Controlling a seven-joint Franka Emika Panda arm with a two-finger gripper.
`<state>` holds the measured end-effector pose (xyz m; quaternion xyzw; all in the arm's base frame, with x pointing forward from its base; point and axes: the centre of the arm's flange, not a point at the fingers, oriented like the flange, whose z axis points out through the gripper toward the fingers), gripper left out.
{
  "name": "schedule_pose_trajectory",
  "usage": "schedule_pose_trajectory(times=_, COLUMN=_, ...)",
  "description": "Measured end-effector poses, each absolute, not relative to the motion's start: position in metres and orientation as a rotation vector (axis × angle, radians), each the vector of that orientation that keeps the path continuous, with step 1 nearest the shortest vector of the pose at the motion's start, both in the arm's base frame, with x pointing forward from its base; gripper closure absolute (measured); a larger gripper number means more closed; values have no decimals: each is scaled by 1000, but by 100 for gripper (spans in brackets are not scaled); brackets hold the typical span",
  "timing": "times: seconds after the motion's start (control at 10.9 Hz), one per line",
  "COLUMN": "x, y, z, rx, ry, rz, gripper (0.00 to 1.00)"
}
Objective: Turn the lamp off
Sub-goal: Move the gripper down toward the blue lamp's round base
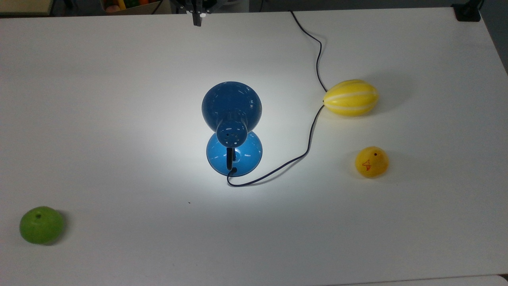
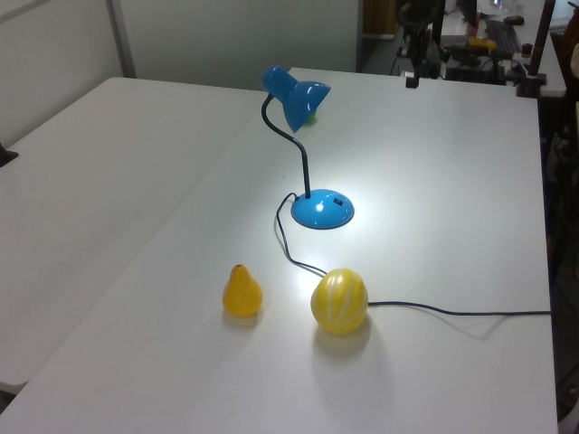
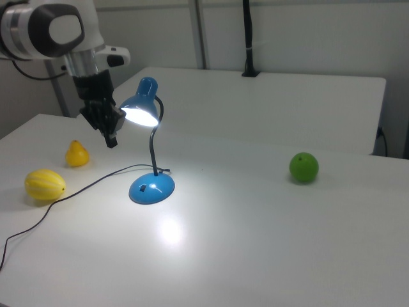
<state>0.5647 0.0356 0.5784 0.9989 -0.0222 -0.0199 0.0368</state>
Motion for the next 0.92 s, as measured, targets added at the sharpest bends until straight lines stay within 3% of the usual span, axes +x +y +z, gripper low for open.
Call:
schedule_pose_trajectory(times=0.37, x=567, y=43, z=523, rx=3063, ry=-38, rz=-112, gripper=99)
schedule_pose_trajectory(times=0.92, x=583, y=65, z=448, rx=3077, ry=34, rz=14, gripper=99)
